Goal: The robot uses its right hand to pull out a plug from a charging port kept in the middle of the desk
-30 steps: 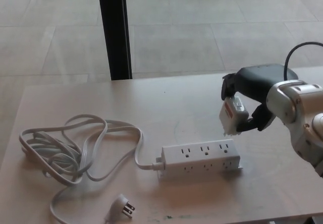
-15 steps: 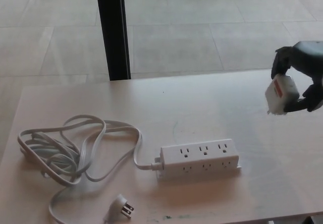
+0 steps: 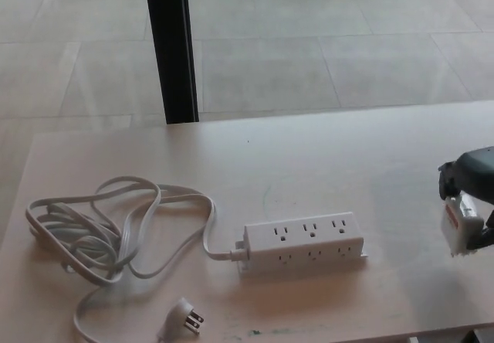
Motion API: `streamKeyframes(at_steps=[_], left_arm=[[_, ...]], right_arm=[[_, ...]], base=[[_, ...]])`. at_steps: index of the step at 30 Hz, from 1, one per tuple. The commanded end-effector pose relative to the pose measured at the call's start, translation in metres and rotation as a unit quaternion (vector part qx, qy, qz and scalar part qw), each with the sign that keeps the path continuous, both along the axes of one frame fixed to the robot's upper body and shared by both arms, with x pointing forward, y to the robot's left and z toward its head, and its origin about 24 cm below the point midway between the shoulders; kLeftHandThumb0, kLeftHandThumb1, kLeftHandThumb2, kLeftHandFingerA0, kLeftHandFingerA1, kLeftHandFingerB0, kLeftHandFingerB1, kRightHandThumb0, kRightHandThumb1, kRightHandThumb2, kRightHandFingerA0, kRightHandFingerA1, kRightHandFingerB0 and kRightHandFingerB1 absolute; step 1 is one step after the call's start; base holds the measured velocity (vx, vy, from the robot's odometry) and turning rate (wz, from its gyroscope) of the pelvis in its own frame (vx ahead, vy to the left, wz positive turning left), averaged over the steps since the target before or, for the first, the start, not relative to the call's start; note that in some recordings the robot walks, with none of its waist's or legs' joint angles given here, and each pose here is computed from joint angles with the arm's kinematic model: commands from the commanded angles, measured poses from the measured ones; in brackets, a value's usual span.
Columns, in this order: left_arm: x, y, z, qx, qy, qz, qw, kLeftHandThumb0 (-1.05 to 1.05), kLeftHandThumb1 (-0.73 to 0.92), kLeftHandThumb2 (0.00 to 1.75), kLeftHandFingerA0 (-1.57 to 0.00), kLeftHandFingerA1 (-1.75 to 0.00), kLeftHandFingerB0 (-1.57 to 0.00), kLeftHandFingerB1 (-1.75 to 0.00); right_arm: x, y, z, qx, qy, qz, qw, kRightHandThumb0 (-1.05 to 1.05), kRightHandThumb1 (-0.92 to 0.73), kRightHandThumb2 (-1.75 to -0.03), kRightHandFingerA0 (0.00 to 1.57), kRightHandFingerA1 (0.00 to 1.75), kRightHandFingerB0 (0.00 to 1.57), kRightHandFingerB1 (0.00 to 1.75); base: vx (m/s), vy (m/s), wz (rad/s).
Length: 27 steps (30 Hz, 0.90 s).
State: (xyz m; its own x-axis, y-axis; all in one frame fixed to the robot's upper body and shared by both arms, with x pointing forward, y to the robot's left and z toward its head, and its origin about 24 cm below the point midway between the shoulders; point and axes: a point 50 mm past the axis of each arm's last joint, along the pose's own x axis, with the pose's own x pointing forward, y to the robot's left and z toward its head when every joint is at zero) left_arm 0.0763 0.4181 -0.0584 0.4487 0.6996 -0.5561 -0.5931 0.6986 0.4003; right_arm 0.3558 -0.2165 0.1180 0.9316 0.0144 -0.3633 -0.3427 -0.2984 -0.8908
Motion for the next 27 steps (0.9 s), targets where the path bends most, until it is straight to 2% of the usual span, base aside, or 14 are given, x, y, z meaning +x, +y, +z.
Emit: streamKeyframes(at_steps=[1,5,9,10,13,14,15,16,17,18,22,23,24,27], left_arm=[[0.001,0.005,0.005,0.009,-0.009,0.002,1.000,-0.76,0.78,0.64,-0.76,-0.46,-0.61,-0.39],[0.004,0.006,0.007,0.010,-0.014,-0.001,1.000,-0.74,0.79,0.65,-0.75,-0.46,-0.62,-0.39],[0.004,0.006,0.007,0.008,-0.017,0.001,1.000,-0.74,0.79,0.65,-0.75,-0.46,-0.61,-0.39],[0.004,0.006,0.007,0.006,-0.018,0.002,1.000,-0.73,0.79,0.65,-0.75,-0.46,-0.61,-0.39],[0.004,0.005,0.007,0.011,-0.016,0.001,1.000,-0.74,0.79,0.65,-0.77,-0.48,-0.63,-0.39],[0.004,0.006,0.007,0.010,-0.014,0.005,1.000,-0.74,0.79,0.64,-0.77,-0.47,-0.62,-0.39],[0.003,0.005,0.006,0.008,-0.018,0.006,1.000,-0.74,0.78,0.64,-0.76,-0.47,-0.62,-0.39],[0.003,0.005,0.006,0.007,-0.018,0.006,1.000,-0.74,0.78,0.64,-0.76,-0.47,-0.62,-0.39],[0.003,0.005,0.006,0.009,-0.016,0.005,1.000,-0.73,0.79,0.65,-0.76,-0.46,-0.62,-0.39],[0.003,0.005,0.006,0.009,-0.014,0.007,1.000,-0.73,0.78,0.65,-0.77,-0.47,-0.62,-0.39],[0.003,0.005,0.006,0.006,-0.017,0.003,1.000,-0.73,0.79,0.64,-0.76,-0.47,-0.62,-0.39],[0.003,0.005,0.007,0.006,-0.017,0.001,1.000,-0.74,0.79,0.65,-0.75,-0.47,-0.61,-0.39],[0.003,0.005,0.007,0.006,-0.017,-0.002,1.000,-0.74,0.79,0.65,-0.75,-0.46,-0.61,-0.39],[0.003,0.005,0.007,0.010,-0.014,-0.003,1.000,-0.74,0.80,0.65,-0.75,-0.46,-0.61,-0.39]], right_arm=[[-0.005,0.014,-0.019,-0.093,-0.017,0.050,0.994,-0.49,-0.75,-0.68,0.85,1.62,0.65,0.77],[-0.005,0.017,-0.033,-0.125,-0.019,0.071,0.989,-0.43,-0.70,-0.71,0.84,1.67,0.77,1.00],[-0.004,0.019,-0.030,-0.124,-0.034,0.088,0.988,-0.49,-0.62,-0.65,0.80,1.64,0.69,0.92],[-0.004,0.020,-0.030,-0.127,-0.036,0.089,0.987,-0.52,-0.54,-0.73,0.92,1.55,0.66,0.84],[-0.004,0.020,-0.030,-0.127,-0.035,0.089,0.987,-0.42,-0.58,-0.65,0.85,1.65,0.68,0.83],[-0.004,0.019,-0.028,-0.120,-0.025,0.075,0.990,-0.46,-0.55,-0.67,0.87,1.53,0.37,0.47],[-0.005,0.019,-0.027,-0.104,-0.019,0.064,0.992,-0.68,-0.60,-0.58,0.92,1.44,0.19,0.35],[-0.005,0.019,-0.027,-0.102,-0.018,0.063,0.993,-0.68,-0.60,-0.58,0.92,1.44,0.19,0.35],[-0.004,0.018,-0.025,-0.091,-0.013,0.054,0.994,-0.82,-0.50,-0.87,0.93,1.31,0.04,0.27],[-0.002,0.016,-0.022,-0.055,0.000,0.030,0.998,-0.87,-0.62,-0.62,0.81,1.38,0.00,0.22],[-0.001,0.011,-0.013,0.015,0.011,-0.002,1.000,-0.96,-0.65,-0.62,0.80,1.38,0.00,0.10],[-0.001,0.010,-0.011,0.031,0.011,-0.008,0.999,-1.03,-0.52,-0.96,0.91,1.32,0.00,0.00],[-0.001,0.007,-0.006,0.053,0.012,-0.026,0.998,-1.00,-0.66,-0.61,0.71,1.41,0.00,0.00],[-0.001,0.002,0.002,0.096,0.007,-0.046,0.994,-0.99,-0.63,-0.63,0.72,1.52,0.00,0.00]], base=[[0.00,0.000,0.00],[0.00,0.000,0.00],[0.00,0.000,0.00],[0.00,0.000,0.00],[0.00,0.000,0.00],[0.00,0.000,0.00],[0.00,0.000,0.00],[0.00,0.000,0.00],[0.00,0.000,0.00],[0.00,0.000,0.00],[0.00,0.000,0.00],[0.00,0.000,0.00],[0.00,0.000,0.00],[0.00,0.000,0.00]])
